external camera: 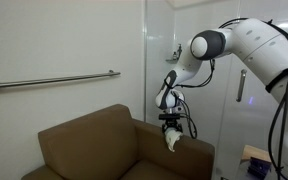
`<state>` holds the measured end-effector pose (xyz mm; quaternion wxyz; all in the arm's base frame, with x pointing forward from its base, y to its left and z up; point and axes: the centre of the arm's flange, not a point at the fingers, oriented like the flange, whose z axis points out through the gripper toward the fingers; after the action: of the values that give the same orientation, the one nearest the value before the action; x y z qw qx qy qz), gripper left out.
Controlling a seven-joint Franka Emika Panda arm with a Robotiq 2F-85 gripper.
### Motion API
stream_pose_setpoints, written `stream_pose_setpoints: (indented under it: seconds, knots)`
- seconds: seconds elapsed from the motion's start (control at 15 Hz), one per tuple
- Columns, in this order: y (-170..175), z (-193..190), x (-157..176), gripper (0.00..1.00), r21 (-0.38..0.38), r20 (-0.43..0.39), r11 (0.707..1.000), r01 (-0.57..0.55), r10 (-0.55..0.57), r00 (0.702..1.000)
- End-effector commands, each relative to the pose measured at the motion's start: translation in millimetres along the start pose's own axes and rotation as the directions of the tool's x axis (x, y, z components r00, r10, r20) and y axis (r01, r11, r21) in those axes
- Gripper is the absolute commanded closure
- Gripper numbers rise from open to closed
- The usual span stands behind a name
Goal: Use the white towel to wipe the right armrest of the sofa.
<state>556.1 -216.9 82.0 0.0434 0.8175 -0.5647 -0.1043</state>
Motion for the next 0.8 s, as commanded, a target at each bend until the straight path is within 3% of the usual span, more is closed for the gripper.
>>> stream_pose_setpoints:
  seconds: [0.0,0.33,0.53,0.73]
  knots:
    - [-80,-3,41,0.9,-0.002,-0.015,0.999,0.051,-0.051,0.999]
    - [-145,-19,56,0.9,0.007,-0.022,0.995,0.1,-0.1,0.995]
    - [-153,-17,52,0.9,-0.001,-0.032,0.992,0.126,-0.126,0.992]
    - [-132,-10,46,0.91,-0.016,0.001,0.991,0.136,-0.136,0.991]
